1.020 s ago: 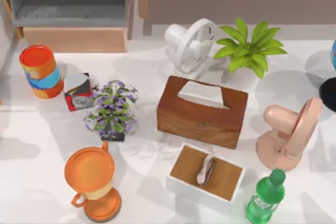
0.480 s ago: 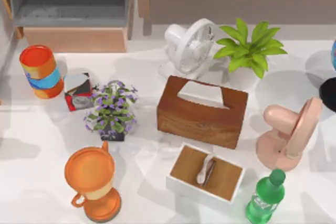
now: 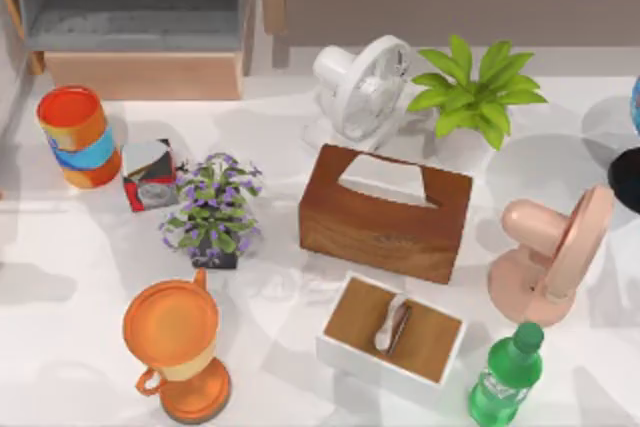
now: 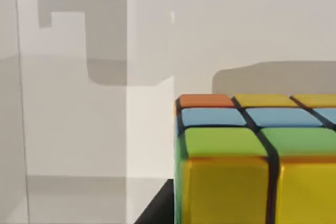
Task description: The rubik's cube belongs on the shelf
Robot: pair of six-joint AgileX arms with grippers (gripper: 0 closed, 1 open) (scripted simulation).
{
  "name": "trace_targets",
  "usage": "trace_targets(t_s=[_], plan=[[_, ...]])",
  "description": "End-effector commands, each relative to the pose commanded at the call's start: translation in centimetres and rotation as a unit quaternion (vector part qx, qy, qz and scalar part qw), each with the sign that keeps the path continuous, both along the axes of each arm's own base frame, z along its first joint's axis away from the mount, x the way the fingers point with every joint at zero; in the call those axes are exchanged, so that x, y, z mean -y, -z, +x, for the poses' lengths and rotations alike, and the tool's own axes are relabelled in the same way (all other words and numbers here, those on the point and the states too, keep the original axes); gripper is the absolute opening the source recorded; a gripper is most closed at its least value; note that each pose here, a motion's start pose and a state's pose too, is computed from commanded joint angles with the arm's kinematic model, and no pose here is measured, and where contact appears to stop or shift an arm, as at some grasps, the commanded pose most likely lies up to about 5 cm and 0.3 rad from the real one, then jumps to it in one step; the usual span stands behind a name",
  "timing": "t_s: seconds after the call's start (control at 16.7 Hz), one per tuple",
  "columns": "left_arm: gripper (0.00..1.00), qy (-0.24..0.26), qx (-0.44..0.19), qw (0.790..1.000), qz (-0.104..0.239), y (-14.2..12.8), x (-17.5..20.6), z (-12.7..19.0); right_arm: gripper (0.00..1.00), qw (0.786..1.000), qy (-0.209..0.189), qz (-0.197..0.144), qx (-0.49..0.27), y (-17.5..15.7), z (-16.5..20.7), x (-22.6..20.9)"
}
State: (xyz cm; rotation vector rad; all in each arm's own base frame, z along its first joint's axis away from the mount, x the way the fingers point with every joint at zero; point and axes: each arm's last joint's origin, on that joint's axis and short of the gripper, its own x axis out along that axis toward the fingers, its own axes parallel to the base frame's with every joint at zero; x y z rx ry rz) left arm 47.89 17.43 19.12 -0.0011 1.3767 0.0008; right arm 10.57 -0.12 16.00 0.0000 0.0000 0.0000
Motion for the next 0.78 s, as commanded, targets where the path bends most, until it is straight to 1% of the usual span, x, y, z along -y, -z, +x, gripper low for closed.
trace_targets(t_s=[0.36,0.48,0.66,0.78], plan=[[0.0,0.0,0.002,1.0,0.0,0.1,-0.2,0.0,1.0,1.0,0.0,0.0,0.0,0.0,0.0,0.0],[0.0,-0.002,0.001,1.0,0.005,-0.3,-0.1,-0.2,1.0,1.0,0.0,0.0,0.0,0.0,0.0,0.0],[0.0,-0.004,0.01,1.0,0.028,-2.7,0.9,-1.1,1.0,1.0,0.0,0.0,0.0,0.0,0.0,0.0],[0.0,0.002,0.026,0.998,0.051,-4.9,2.6,-1.7,1.0,1.0,0.0,0.0,0.0,0.0,0.0,0.0]])
